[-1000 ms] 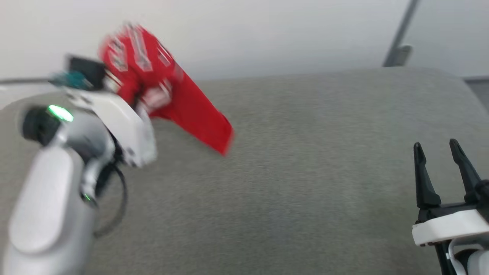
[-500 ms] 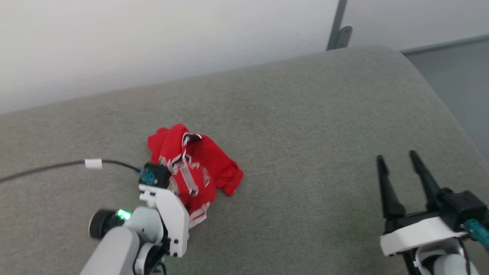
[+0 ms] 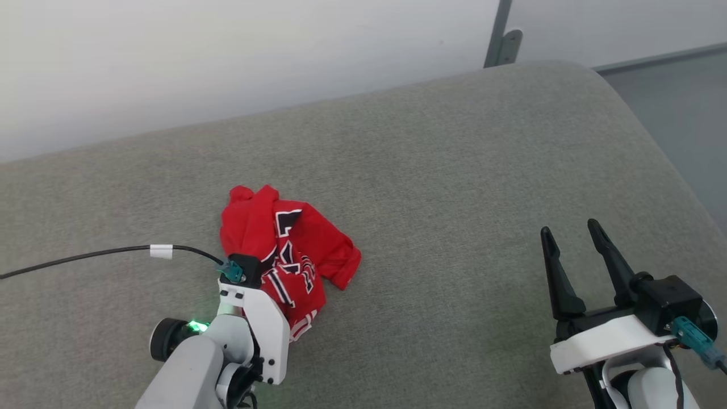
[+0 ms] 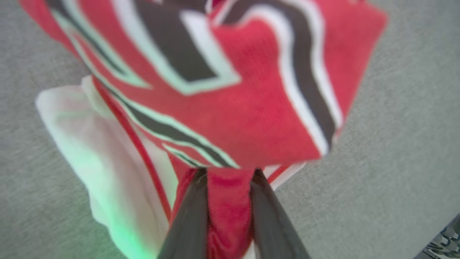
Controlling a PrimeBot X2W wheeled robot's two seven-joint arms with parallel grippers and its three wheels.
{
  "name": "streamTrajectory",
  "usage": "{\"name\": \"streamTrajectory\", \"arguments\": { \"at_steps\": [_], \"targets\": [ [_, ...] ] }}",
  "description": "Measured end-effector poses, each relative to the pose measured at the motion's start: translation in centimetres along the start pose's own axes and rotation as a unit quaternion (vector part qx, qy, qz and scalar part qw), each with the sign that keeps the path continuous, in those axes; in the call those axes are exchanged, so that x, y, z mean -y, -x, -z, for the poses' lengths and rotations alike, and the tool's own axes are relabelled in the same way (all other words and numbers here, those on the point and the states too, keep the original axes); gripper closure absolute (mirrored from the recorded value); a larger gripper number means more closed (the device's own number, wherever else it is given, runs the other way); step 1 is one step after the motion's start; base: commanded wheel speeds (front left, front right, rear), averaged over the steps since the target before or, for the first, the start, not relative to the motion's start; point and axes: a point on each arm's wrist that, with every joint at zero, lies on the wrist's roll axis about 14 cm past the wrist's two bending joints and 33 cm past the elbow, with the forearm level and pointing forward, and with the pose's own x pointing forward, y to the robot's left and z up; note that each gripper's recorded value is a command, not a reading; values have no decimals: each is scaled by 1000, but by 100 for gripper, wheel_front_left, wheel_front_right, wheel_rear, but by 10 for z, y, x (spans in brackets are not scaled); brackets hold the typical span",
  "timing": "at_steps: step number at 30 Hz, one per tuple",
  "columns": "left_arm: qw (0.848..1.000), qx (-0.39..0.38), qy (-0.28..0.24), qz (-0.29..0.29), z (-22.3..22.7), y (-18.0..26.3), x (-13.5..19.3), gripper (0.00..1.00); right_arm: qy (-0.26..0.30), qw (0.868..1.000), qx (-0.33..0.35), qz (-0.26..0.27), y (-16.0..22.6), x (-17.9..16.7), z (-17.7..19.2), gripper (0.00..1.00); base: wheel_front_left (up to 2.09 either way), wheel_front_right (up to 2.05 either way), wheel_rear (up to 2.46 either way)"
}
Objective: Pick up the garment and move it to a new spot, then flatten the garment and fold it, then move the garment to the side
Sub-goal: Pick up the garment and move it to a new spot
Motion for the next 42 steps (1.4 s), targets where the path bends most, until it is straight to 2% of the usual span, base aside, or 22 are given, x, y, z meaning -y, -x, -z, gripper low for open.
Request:
{"name": "streamTrajectory", "arguments": {
  "at_steps": [1, 2, 9, 16, 25, 34, 42],
  "targets": [
    [1000, 6, 2, -1, -2, 1, -1, 18, -1, 1000, 2, -2, -1, -1, 0, 0, 0, 0, 0],
    [1000, 15, 4, 1, -5, 2, -1, 0, -1, 1000, 2, -3, -1, -2, 0, 0, 0, 0, 0],
    [995, 96, 20, -8, -33, 25, -15, 0, -12, 1000, 7, -23, -3, -11, -4, 0, 0, 0, 0],
    [977, 204, 45, -36, -53, 67, -39, 0, -18, 999, 16, -39, -2, -20, -10, 0, 0, 0, 0],
    [937, 329, 66, -94, -54, 124, -79, 0, -23, 998, 22, -58, -1, -33, -14, 0, 0, 0, 0],
    [894, 417, 77, -144, -43, 174, -111, 0, -25, 997, 29, -64, 2, -40, -17, 0, 0, 0, 0],
    [874, 446, 94, -168, -19, 195, -117, 0, -19, 998, 30, -60, 5, -36, -18, 0, 0, 0, 0]
  ]
}}
